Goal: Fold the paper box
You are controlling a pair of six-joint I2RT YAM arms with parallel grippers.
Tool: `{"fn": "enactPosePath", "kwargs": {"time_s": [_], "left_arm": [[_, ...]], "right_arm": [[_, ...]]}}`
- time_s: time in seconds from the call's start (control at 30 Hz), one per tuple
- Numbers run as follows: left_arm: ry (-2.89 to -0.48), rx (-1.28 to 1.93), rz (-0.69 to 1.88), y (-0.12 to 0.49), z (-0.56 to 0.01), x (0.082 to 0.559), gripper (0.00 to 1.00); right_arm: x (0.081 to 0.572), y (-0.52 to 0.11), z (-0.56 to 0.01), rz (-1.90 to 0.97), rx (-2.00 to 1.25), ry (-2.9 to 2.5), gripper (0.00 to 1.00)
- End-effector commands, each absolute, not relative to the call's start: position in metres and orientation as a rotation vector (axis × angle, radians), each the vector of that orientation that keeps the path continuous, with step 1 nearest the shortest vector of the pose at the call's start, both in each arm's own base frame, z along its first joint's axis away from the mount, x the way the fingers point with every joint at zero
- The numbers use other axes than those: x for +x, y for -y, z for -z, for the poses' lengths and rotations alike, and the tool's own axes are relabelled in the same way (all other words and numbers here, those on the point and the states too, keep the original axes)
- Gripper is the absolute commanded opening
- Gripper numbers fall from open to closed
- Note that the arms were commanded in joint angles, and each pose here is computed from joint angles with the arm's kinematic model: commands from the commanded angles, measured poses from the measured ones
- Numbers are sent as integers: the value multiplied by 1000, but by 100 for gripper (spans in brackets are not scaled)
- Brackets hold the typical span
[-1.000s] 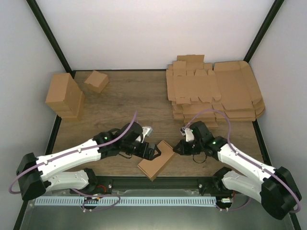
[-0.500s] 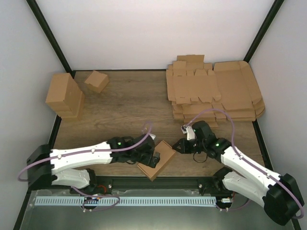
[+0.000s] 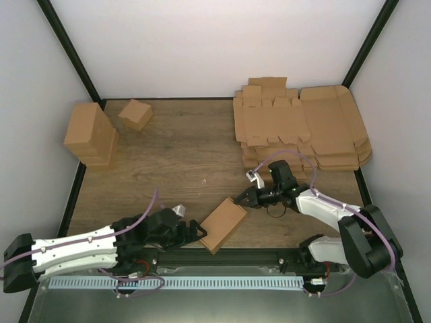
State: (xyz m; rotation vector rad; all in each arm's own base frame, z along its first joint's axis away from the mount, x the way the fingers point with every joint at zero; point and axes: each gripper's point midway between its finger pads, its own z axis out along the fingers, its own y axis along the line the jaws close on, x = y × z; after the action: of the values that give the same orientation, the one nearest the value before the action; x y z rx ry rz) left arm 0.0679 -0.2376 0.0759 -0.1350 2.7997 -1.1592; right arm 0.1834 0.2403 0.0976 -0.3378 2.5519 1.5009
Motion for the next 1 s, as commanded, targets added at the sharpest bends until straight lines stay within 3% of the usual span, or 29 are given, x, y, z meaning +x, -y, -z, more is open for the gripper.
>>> {"fn": "enactPosePath", "kwargs": {"time_s": [0.0, 0.17, 0.97], "left_arm": [[-2746, -301, 1367, 252, -97, 68, 100], [-2781, -304, 1406, 258, -86, 63, 100], [-2795, -427, 1442, 261, -66, 62, 100]], "right_arm": [[181, -245, -108, -1639, -452, -2465, 10], [181, -241, -100, -1683, -444, -2474, 1], [204, -219, -51, -1648, -240, -2576, 1]]}}
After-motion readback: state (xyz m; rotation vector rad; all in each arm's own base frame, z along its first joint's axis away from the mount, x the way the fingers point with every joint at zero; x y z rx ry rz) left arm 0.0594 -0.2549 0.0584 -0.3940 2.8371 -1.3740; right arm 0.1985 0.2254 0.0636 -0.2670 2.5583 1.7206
